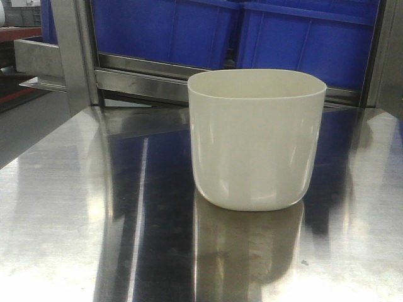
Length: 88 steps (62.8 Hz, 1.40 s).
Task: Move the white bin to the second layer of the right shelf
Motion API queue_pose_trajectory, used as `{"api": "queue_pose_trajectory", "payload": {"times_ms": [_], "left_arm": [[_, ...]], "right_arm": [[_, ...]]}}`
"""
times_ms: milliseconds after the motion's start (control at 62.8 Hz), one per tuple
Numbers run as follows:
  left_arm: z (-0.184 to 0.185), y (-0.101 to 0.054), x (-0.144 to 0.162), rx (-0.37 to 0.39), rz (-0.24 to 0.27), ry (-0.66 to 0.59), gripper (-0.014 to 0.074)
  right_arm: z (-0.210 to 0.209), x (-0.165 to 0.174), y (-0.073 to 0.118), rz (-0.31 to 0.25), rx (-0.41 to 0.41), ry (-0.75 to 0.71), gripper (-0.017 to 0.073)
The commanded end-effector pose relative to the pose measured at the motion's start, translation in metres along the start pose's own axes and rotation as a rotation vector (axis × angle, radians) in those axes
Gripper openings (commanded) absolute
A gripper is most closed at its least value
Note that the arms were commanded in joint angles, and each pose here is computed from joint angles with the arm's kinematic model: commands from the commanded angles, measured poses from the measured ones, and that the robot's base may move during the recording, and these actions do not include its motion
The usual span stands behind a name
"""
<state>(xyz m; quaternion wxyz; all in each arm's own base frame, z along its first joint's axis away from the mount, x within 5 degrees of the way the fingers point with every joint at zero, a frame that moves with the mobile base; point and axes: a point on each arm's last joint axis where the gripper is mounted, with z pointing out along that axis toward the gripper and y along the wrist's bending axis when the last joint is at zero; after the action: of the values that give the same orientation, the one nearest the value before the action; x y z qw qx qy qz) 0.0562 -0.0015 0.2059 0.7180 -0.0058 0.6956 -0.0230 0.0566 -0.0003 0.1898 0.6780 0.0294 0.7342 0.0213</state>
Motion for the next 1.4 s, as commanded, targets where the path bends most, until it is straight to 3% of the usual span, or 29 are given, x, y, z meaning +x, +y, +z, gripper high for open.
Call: {"api": "queue_pose_trajectory", "payload": {"times_ms": [0,1258,1386], "left_arm": [[0.000,0.000,0.001,0.003,-0.011,-0.068,0.0085],[0.000,0.000,0.001,0.003,-0.011,-0.068,0.0085],[0.000,0.000,0.001,0.003,-0.011,-0.068,0.0085]], "right_arm": [[-0.002,-0.009,0.000,-0.013,-0.003,-0.103,0.0055],[-0.002,-0.010,0.000,-0.013,-0.003,-0.107,0.0055],[-0.004,-0.021,0.001,-0.026,0.000,-0.046,0.0055]]}}
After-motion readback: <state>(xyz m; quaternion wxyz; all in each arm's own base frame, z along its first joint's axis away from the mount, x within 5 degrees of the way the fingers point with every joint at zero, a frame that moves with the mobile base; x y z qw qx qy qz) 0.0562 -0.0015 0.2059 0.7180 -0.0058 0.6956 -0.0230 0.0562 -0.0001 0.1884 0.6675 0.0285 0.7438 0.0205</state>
